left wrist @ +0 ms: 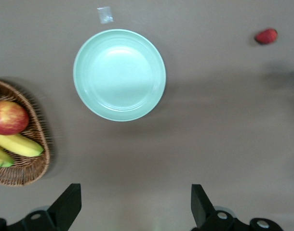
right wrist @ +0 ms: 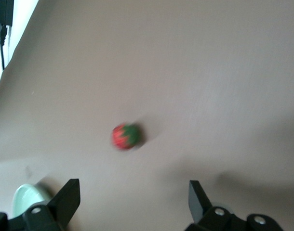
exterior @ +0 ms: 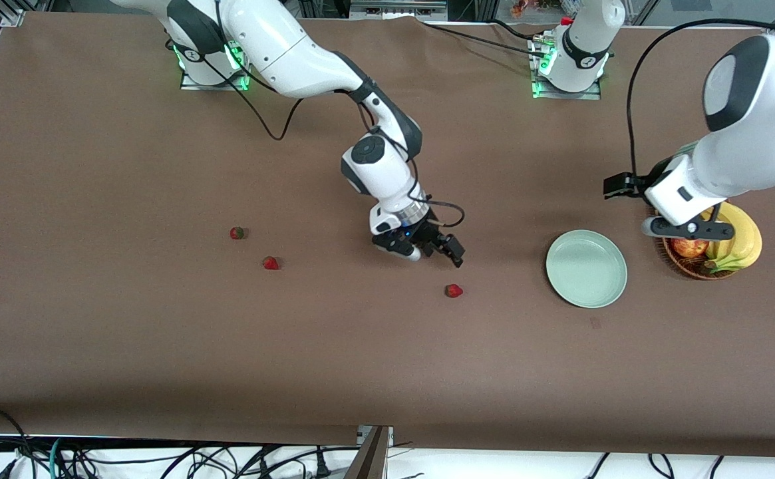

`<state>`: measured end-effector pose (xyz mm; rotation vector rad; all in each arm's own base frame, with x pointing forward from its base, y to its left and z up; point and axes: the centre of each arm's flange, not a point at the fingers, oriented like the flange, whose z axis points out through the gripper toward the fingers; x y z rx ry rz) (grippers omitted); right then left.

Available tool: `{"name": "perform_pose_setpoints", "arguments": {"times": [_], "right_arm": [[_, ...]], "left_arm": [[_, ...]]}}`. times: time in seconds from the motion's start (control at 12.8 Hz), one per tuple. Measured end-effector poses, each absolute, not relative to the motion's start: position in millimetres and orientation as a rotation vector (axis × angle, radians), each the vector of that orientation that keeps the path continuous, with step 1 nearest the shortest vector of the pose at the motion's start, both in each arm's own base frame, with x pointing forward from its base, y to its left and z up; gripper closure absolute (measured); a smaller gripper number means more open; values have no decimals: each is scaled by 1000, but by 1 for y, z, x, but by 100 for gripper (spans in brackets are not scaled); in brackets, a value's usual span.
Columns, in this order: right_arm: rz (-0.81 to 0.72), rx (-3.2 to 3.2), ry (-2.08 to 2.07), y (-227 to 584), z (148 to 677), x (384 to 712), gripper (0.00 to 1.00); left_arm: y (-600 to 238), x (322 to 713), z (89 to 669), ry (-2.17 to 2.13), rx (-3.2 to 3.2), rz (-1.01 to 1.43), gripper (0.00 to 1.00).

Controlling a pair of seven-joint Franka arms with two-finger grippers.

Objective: Collect all strawberries into plate
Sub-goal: 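Grasp the set-down strawberry with the left gripper while the right gripper grasps another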

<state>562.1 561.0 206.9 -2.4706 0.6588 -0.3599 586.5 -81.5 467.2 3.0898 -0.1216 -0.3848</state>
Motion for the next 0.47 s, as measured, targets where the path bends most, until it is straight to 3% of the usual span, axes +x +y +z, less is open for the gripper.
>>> {"name": "perform_pose_setpoints", "arguments": {"times": [0.47], "right_arm": [[-361,-2725,444,433,230,664,0]], "left_arm": [[-172,657,346,247,3021,-450,0]]}}
